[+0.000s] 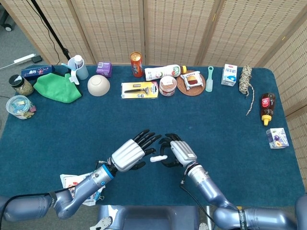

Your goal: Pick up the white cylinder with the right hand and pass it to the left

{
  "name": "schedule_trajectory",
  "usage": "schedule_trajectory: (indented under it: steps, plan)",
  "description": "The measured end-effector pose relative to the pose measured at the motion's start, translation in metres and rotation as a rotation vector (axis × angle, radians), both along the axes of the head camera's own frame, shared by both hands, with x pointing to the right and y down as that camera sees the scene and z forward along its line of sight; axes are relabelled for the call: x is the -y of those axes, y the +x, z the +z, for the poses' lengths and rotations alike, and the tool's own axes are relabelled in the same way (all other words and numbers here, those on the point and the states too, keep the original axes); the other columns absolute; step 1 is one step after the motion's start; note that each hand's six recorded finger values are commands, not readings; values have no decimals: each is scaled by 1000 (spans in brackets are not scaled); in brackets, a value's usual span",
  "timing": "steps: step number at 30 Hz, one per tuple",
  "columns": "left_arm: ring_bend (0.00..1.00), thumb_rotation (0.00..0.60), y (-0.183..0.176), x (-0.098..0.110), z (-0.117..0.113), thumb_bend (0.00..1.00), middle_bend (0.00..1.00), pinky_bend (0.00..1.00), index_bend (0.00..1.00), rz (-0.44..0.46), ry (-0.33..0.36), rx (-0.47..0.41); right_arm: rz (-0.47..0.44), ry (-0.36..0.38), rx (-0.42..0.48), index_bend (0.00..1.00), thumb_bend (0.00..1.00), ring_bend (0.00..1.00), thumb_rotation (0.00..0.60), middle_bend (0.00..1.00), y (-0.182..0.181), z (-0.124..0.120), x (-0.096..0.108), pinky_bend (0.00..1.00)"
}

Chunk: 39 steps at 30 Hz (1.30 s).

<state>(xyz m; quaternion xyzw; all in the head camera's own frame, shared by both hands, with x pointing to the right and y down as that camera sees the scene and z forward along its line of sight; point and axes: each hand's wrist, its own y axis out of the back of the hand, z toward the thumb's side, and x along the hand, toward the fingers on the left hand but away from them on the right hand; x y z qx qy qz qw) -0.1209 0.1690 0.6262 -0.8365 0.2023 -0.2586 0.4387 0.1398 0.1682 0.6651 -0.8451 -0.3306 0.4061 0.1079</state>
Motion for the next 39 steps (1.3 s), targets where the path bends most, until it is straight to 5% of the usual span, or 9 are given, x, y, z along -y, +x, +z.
schedule_trajectory:
  steps: [39]
  plan:
    - [22,600,24,-8,10,276,43,0,530,-17,-30,-17,-24,-3,31,642,365,95,600,256,-11,-4,-4,0]
